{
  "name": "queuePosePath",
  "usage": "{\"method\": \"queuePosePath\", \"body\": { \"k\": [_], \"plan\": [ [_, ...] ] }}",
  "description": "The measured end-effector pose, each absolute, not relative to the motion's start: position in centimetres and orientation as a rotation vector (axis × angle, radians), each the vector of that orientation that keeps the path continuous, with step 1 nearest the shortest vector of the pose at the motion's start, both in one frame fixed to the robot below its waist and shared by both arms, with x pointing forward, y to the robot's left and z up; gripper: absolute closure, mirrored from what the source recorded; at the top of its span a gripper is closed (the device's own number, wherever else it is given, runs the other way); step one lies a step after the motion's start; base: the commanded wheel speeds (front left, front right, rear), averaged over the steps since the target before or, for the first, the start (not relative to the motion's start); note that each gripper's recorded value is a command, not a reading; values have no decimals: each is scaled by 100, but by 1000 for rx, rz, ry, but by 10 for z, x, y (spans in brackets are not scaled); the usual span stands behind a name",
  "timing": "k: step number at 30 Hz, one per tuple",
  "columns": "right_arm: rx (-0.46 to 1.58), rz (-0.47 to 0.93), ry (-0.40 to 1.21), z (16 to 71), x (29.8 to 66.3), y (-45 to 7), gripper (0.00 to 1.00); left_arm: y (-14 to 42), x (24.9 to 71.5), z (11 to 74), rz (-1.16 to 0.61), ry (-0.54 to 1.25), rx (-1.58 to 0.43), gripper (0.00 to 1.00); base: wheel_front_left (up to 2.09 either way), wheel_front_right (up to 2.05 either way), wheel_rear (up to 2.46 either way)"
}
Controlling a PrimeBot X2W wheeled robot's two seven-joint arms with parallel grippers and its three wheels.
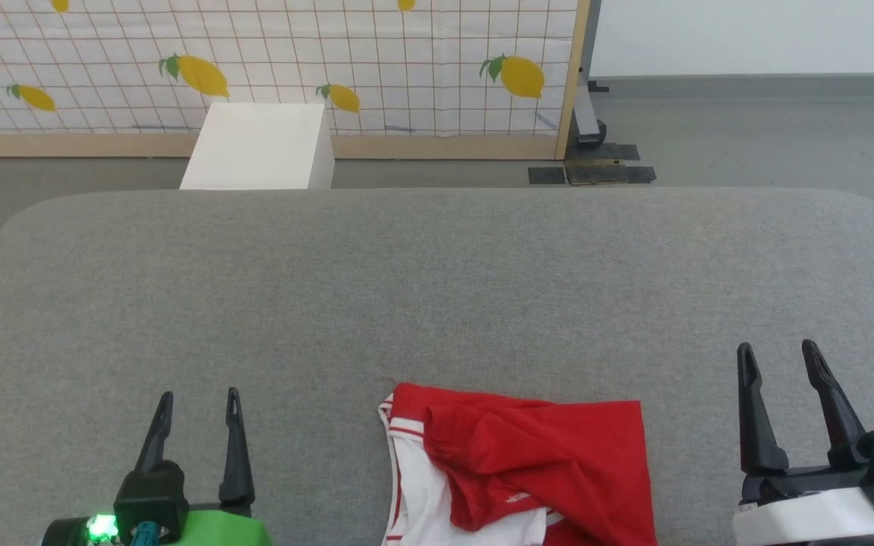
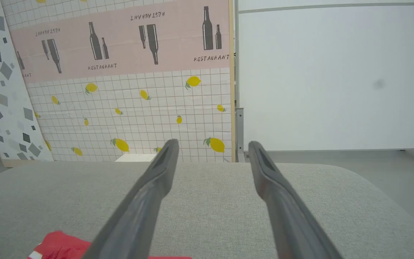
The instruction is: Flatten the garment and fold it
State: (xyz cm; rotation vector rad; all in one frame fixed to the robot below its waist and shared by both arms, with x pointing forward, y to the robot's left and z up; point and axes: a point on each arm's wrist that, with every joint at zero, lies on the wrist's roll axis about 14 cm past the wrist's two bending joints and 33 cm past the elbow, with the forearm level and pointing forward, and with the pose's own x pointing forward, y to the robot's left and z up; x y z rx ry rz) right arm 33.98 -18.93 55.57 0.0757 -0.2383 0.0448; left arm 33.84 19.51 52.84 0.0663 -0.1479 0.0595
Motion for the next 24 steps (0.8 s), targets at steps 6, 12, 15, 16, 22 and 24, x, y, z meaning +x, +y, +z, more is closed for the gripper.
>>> {"method": "queuePosePath", "body": {
  "k": [6,12,15,16,22,24],
  "plan": [
    [70,44,-248,559,339,-190,0,197,337,526,63,-140,60,0,0,0,0],
    [45,63,-344,591,349,-185,0,198,338,523,64,-133,58,0,0,0,0],
    [24,80,-366,610,362,-185,0,198,339,522,62,-127,62,0,0,0,0],
    [13,87,-357,613,367,-185,0,198,339,521,62,-125,63,0,0,0,0],
    [-3,179,-91,585,393,-178,0,197,343,515,55,-105,68,0,0,0,0],
    [-4,211,54,558,397,-177,0,196,344,513,55,-98,74,0,0,0,0]
  ]
}}
